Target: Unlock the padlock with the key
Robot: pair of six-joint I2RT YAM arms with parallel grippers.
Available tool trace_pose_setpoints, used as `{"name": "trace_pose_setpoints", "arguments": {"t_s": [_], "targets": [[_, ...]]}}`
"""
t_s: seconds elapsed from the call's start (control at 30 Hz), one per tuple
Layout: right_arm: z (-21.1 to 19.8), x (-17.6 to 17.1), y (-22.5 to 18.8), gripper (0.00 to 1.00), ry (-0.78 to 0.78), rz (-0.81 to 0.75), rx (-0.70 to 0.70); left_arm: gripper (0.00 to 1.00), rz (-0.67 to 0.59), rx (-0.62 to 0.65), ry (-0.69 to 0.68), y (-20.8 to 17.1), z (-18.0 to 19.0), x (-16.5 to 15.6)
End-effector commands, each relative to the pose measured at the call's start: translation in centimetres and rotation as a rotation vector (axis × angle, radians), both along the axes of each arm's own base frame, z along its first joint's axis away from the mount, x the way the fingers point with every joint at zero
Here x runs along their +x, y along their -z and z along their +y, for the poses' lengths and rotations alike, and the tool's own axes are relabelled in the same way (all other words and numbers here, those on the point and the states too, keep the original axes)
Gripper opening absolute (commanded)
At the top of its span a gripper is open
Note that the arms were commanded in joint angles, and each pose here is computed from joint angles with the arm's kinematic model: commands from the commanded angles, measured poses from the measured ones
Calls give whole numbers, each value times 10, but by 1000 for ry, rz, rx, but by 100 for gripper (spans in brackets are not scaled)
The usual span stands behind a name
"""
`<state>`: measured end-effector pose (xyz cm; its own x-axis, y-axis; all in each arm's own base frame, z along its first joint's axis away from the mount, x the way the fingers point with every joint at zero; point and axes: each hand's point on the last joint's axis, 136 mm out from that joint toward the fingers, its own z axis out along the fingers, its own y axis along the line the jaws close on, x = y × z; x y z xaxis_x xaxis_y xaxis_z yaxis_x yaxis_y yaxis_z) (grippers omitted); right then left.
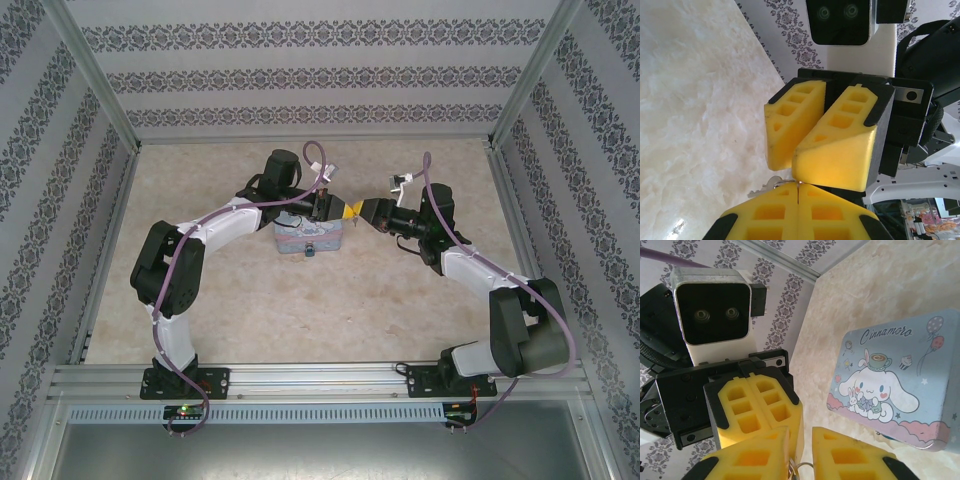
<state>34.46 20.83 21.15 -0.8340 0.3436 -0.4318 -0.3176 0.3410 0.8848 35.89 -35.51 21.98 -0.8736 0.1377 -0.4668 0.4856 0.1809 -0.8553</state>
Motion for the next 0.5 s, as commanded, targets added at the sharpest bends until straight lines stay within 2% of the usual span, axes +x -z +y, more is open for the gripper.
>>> {"name": "trace_pose_setpoints", "arguments": {"t_s": [0.0,0.33,0.47], "targets": [[2,-9,11,21,-37,27,2,0,-74,-39,-13,-11,2,10],[2,-12,11,18,-47,26,9,0,-76,-40,-18,-11,2,12],[1,-14,12,20,-48,30,9,0,-80,-41,-20,-11,2,12]]}}
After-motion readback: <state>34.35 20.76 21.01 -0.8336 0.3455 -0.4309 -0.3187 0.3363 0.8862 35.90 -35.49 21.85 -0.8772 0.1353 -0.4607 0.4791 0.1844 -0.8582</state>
